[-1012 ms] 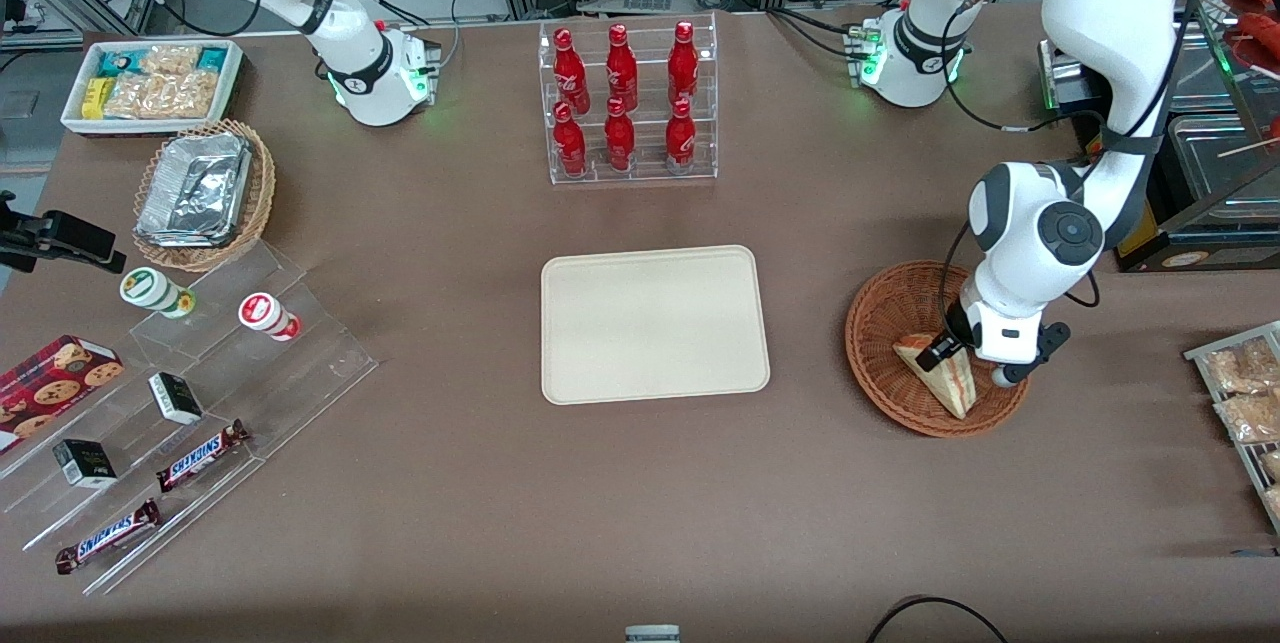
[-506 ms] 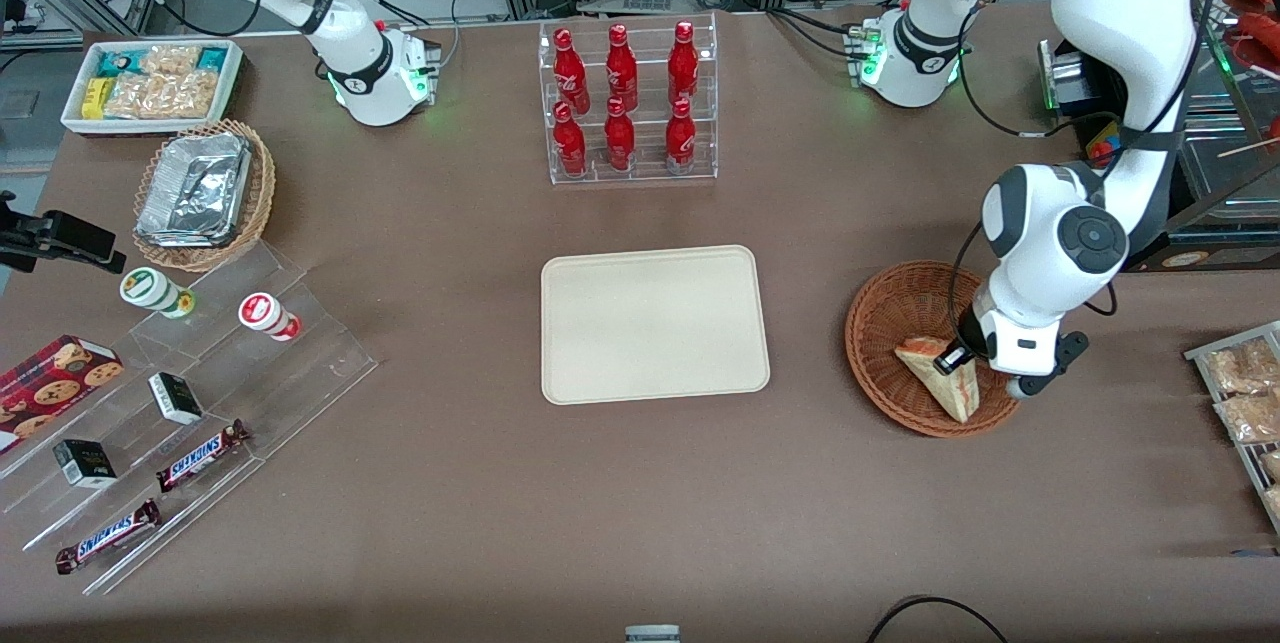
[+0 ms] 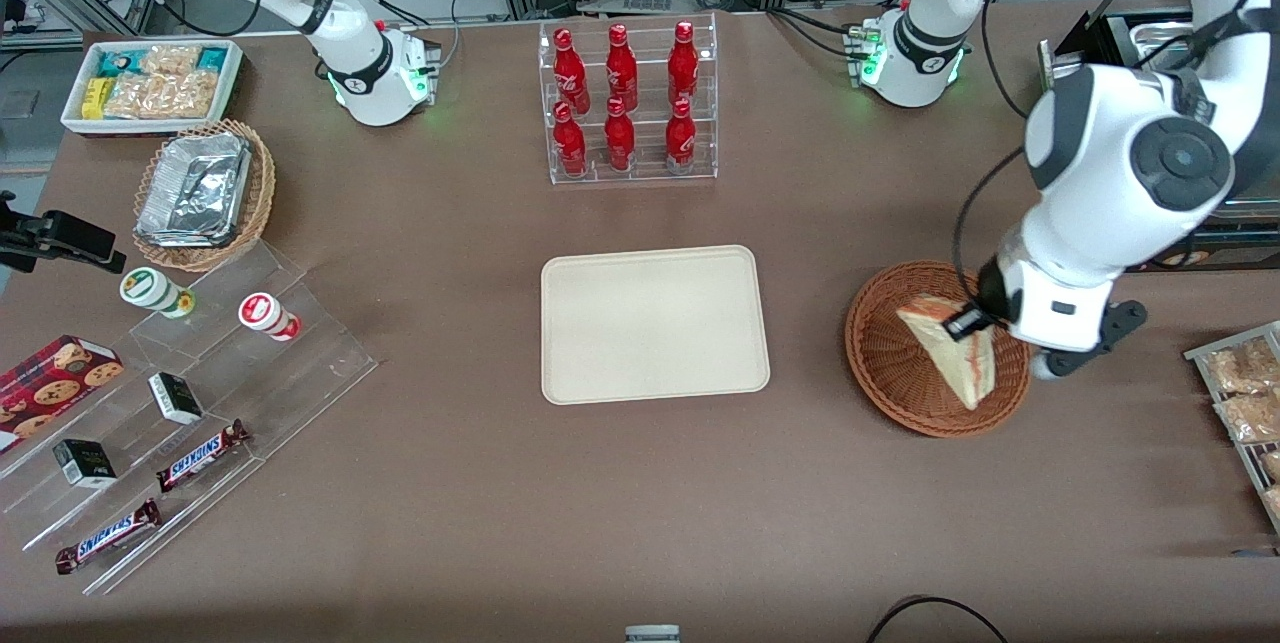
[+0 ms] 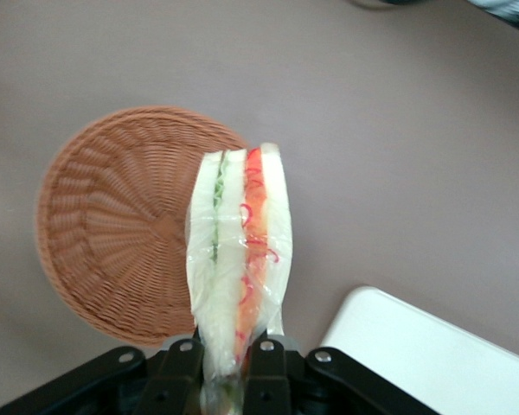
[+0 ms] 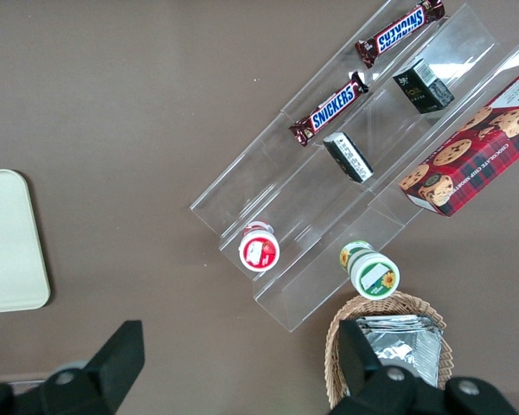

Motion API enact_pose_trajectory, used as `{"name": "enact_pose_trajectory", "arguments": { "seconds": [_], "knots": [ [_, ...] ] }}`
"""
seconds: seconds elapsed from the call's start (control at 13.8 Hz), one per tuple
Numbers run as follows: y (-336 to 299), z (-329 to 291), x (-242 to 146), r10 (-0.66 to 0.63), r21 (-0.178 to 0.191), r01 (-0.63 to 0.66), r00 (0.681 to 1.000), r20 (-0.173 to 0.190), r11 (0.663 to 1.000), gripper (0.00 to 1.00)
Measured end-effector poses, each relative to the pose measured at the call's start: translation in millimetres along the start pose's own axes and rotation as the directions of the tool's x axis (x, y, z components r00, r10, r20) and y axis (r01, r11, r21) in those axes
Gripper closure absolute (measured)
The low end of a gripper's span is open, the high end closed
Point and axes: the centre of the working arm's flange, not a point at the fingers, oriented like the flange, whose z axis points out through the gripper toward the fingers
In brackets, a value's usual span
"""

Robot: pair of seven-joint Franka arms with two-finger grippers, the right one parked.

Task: Place sandwich from basket to tray
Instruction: 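Lift the sandwich and carry it with the left gripper over the cream tray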

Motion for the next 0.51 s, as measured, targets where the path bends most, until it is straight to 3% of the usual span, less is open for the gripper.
{"name": "enact_pose_trajectory", "arguments": {
  "seconds": [0.22,0.51],
  "knots": [
    [76.3,-0.6,-68.6,0.152,-0.018,-0.152,0.988,0.005,0.988,0.83],
    [165.4,53.3,-171.6,0.286,-0.007,-0.286,0.956,0.061,0.958,0.83]
  ]
}}
